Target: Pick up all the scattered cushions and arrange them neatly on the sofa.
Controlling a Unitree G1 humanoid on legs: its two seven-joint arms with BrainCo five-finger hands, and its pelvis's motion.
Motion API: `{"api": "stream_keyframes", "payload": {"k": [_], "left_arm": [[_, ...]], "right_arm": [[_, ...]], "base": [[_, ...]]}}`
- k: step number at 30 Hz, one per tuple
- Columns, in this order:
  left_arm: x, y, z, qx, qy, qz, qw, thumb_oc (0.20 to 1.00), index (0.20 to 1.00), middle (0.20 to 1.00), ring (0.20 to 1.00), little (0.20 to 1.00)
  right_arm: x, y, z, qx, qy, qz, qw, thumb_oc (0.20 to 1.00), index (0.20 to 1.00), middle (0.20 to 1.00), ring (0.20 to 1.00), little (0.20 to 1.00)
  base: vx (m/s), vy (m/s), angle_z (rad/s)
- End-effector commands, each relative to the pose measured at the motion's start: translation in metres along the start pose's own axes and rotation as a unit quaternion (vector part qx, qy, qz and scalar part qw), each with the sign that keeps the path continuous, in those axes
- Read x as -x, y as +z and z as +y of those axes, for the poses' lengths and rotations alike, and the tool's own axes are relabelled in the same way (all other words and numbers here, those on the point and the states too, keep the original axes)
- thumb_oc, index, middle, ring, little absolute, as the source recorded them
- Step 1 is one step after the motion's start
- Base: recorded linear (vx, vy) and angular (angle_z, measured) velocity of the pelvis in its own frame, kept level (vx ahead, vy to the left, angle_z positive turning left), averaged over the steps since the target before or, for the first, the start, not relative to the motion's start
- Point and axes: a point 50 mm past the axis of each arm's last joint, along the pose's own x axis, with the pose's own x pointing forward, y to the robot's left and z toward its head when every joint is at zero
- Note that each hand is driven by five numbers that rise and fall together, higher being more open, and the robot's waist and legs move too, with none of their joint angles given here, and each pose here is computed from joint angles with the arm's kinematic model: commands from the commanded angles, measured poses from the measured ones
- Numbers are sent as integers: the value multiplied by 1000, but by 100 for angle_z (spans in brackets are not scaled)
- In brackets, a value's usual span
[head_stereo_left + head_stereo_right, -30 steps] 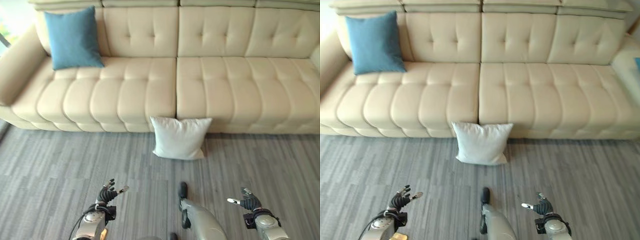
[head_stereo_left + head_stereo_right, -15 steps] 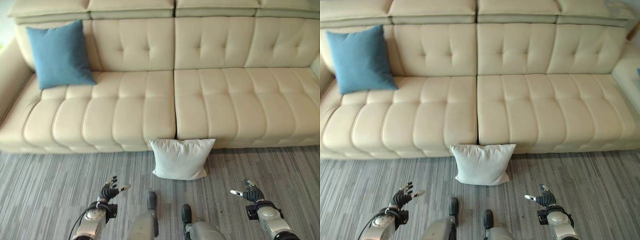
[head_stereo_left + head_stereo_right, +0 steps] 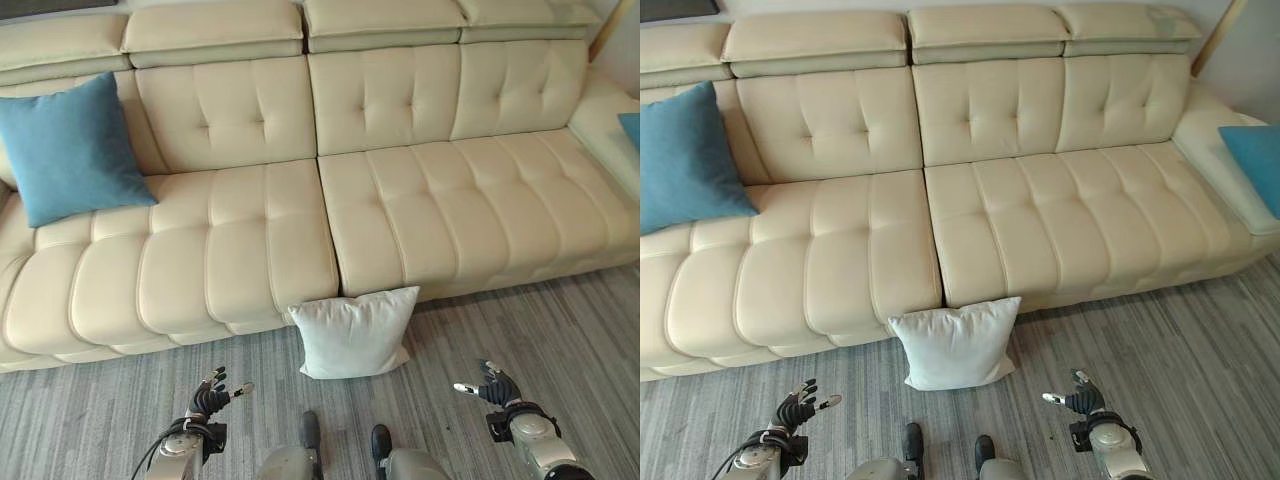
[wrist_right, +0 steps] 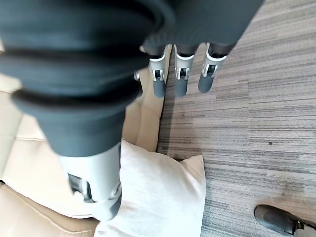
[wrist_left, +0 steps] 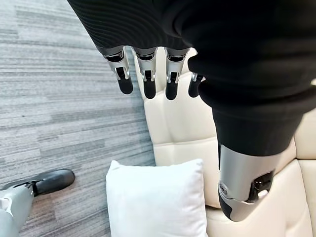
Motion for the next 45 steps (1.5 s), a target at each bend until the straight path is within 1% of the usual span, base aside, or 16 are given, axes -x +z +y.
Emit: {"api": "stream_keyframes", "payload": {"k": [1,5,8,17,22,29,32,33,37,44,45], "left_arm": [[0,17,8,1,10,-42,999,1000,1000,1000,1000,1000],[-2,21,7,7,15,-48,999,1000,1000,1000,1000,1000],[-3,20,8,9,20,-46,999,1000,1000,1000,1000,1000],[-6,20,0,24,11,-42,999,1000,1000,1000,1000,1000],[-10,21,-1,22,17,-33,999,1000,1000,1000,1000,1000],[-10,10,20,-8,57,-3,998,1000,1000,1000,1000,1000],[-13,16,27,-16,70,-6,997,1000,1000,1000,1000,1000],[-17,30,36,-19,86,-22,996,1000,1000,1000,1000,1000],[-23,53,50,-22,109,-48,993,1000,1000,1000,1000,1000],[-28,74,53,-26,118,-74,990,1000,1000,1000,1000,1000],[-31,92,54,-38,117,-95,988,1000,1000,1000,1000,1000]], "right_arm": [[1,10,-7,20,-2,-29,999,1000,1000,1000,1000,1000],[0,16,-11,26,-6,-38,999,1000,1000,1000,1000,1000],[2,9,-11,24,-7,-28,999,1000,1000,1000,1000,1000],[3,1,-18,7,-22,-15,1000,1000,1000,1000,1000,1000],[2,3,-24,23,-38,-15,999,1000,1000,1000,1000,1000],[-2,11,-30,78,-59,-24,995,1000,1000,1000,1000,1000],[-5,16,-34,85,-69,-25,994,1000,1000,1000,1000,1000],[-10,26,-39,79,-81,-31,993,1000,1000,1000,1000,1000],[-17,44,-48,79,-99,-43,991,1000,1000,1000,1000,1000],[-23,66,-50,73,-107,-66,989,1000,1000,1000,1000,1000],[-28,84,-46,73,-104,-85,988,1000,1000,1000,1000,1000]], "base": [[119,-14,-28],[180,-106,5],[255,-207,25],[153,-256,56],[138,-88,15],[84,56,-9],[-72,75,-19],[-158,85,11],[-190,108,23],[-152,124,2],[-152,110,-7]]}}
